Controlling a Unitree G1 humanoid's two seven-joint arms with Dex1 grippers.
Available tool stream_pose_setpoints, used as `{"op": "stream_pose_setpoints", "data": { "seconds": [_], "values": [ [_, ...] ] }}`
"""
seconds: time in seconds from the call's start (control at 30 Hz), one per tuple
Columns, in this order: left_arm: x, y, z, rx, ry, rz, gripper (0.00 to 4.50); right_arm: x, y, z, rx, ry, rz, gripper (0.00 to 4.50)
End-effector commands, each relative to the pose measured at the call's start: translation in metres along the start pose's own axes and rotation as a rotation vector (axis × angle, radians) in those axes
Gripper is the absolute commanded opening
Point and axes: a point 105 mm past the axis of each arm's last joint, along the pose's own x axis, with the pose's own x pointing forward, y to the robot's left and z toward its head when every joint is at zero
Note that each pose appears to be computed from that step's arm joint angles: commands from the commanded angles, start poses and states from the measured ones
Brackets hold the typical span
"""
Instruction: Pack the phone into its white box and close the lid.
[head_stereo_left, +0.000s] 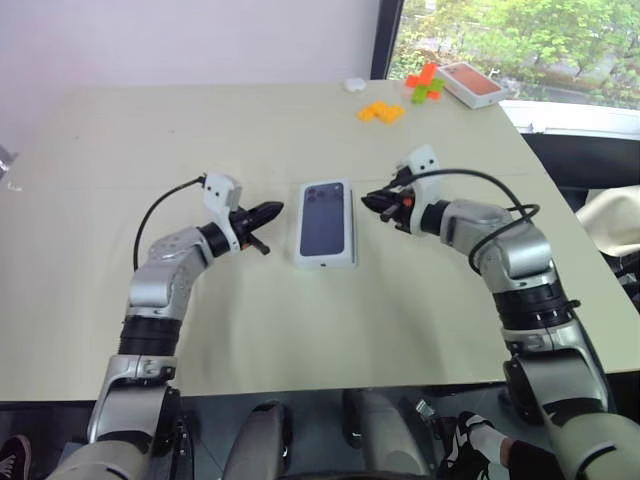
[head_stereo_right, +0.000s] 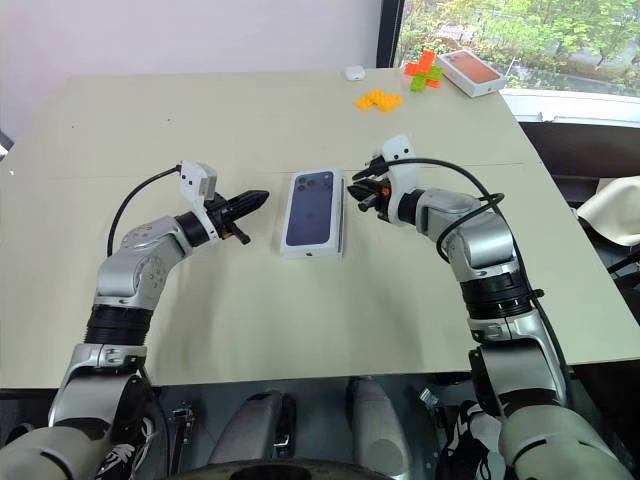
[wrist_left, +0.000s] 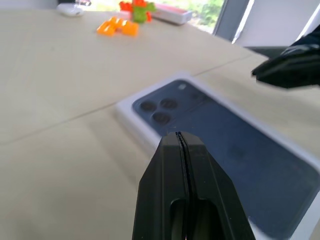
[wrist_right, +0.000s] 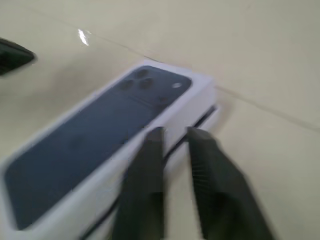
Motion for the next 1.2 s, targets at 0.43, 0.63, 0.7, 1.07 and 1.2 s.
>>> {"op": "stream_pose_setpoints", "data": {
  "seconds": [0.43, 0.63, 0.7, 1.07, 1.2],
  "values": [
    [0.010, 0.019, -0.022, 0.155, 0.115, 0.156, 0.00, 0.015, 0.015, -0.010, -0.327, 0.001, -0.050, 0.03],
    [0.027, 0.005, -0.037, 0.156, 0.174, 0.127, 0.00, 0.019, 0.021, -0.009, -0.351, -0.001, -0.047, 0.03],
    [0.032, 0.000, -0.038, 0.153, 0.175, 0.114, 0.00, 0.019, 0.022, -0.009, -0.355, -0.001, -0.047, 0.03],
    [0.053, -0.021, -0.035, 0.135, 0.165, 0.034, 0.00, 0.014, 0.014, -0.014, -0.368, 0.026, -0.071, 0.03],
    [0.055, -0.022, -0.032, 0.149, 0.157, 0.037, 0.00, 0.013, 0.013, -0.013, -0.374, 0.026, -0.077, 0.03]
  ]
}}
